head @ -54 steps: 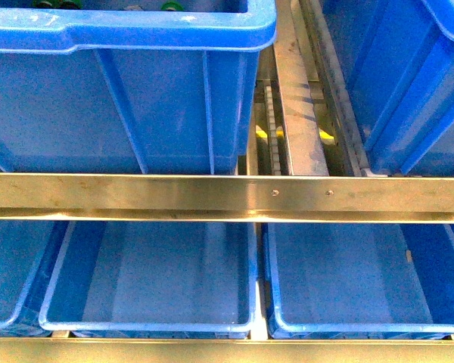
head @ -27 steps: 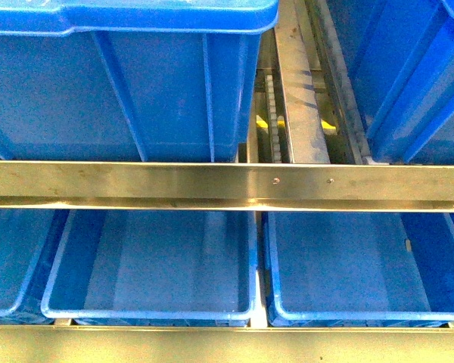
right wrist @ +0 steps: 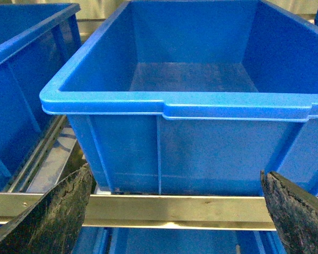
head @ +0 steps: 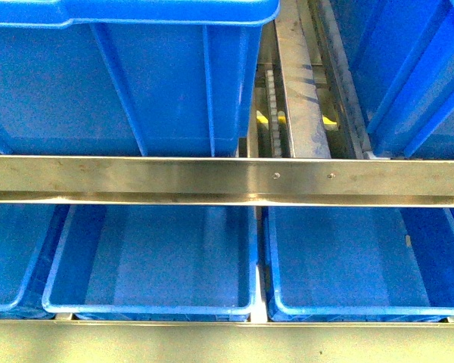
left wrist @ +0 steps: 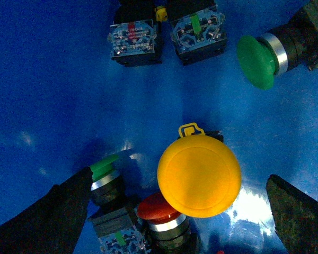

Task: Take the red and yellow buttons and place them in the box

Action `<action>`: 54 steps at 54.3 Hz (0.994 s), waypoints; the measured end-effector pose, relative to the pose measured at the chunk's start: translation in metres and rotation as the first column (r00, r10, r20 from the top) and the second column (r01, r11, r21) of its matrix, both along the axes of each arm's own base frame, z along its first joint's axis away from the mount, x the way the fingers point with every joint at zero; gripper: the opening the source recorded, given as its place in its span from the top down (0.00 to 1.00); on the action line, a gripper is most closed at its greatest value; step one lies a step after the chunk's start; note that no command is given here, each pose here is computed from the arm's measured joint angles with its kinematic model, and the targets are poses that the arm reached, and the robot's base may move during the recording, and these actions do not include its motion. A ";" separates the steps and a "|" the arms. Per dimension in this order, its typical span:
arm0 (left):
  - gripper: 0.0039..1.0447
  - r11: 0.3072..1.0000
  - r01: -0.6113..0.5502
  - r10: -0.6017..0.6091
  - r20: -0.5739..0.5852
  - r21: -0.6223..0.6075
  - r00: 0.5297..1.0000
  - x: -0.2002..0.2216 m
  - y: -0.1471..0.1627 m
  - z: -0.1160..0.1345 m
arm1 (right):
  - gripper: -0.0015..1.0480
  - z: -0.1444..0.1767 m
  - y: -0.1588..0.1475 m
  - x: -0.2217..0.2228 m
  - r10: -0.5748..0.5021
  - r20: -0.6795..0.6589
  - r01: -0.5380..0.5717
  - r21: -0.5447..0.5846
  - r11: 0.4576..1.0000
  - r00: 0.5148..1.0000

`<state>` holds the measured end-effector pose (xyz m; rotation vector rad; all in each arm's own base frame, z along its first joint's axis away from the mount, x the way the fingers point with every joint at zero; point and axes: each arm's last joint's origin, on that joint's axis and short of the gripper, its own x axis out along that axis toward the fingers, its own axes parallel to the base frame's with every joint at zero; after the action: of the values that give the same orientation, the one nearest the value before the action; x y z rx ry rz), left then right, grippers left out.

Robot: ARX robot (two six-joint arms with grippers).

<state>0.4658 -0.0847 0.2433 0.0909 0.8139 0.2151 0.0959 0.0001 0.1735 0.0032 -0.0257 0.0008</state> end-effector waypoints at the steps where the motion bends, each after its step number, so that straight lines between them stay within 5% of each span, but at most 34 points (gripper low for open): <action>1: 0.08 1.000 0.000 0.000 -0.001 0.001 1.000 0.000 0.000 -0.001 | 0.07 0.000 0.000 0.000 0.000 0.000 0.000 0.000 1.000 1.000; 41: 0.08 1.000 0.004 -0.004 -0.012 0.006 1.000 0.020 -0.007 -0.017 | 0.07 0.000 0.000 0.000 0.000 0.000 0.000 0.000 1.000 1.000; 54: 0.40 1.000 0.001 -0.001 -0.023 0.010 1.000 0.024 -0.008 -0.023 | 0.07 0.000 0.000 0.000 0.000 0.000 0.000 0.000 1.000 1.000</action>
<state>0.4893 -0.0923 0.2201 0.1029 0.8355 0.2176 0.0959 0.0001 0.1735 0.0036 -0.0257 0.0008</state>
